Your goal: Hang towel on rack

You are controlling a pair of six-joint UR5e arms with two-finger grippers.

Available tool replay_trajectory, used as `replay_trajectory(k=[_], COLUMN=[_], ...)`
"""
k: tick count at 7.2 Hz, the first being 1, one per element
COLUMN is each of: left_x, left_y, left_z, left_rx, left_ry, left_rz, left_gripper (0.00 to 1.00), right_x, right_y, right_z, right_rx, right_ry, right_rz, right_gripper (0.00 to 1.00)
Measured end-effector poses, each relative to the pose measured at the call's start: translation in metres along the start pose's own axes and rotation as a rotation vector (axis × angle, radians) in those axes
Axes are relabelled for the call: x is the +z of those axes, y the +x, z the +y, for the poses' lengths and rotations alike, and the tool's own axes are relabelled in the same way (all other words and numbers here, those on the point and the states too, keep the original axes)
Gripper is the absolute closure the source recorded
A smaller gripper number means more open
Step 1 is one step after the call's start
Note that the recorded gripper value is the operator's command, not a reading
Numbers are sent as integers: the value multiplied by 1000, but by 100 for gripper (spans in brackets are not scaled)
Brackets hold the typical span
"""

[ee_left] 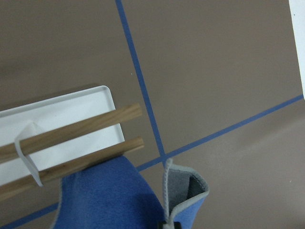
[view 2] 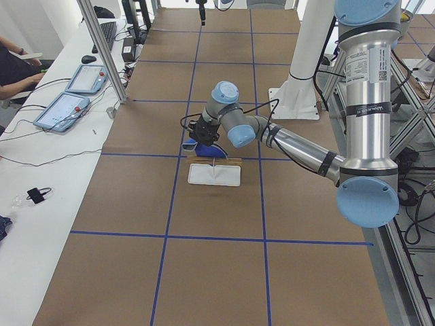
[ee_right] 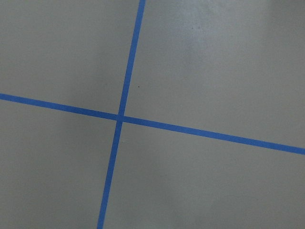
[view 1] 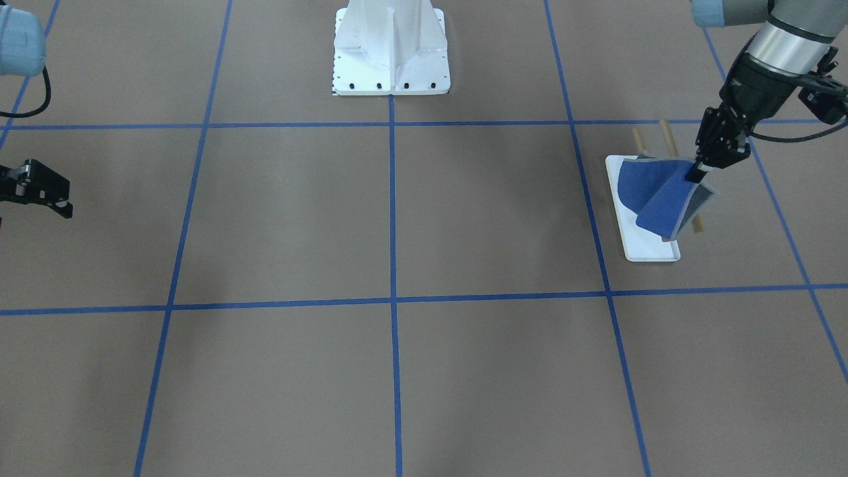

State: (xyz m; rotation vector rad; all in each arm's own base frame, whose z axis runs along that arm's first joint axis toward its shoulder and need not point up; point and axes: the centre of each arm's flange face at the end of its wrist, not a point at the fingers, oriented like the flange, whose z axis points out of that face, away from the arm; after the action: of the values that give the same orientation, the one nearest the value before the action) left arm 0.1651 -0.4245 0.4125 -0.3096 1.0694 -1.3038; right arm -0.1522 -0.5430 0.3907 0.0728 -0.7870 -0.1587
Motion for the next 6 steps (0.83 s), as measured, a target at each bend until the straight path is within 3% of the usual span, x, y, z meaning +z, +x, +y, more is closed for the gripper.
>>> replay_trajectory(k=[6], left_x=[6], left_y=[-63], left_z=[-56], left_rx=[-23], left_ry=[13], left_rz=[-11], left_gripper=[100], right_x=[-2], right_y=[-6], right_z=[-4], right_rx=[-3], right_ry=[-1], right_rz=[-14], right_gripper=[0])
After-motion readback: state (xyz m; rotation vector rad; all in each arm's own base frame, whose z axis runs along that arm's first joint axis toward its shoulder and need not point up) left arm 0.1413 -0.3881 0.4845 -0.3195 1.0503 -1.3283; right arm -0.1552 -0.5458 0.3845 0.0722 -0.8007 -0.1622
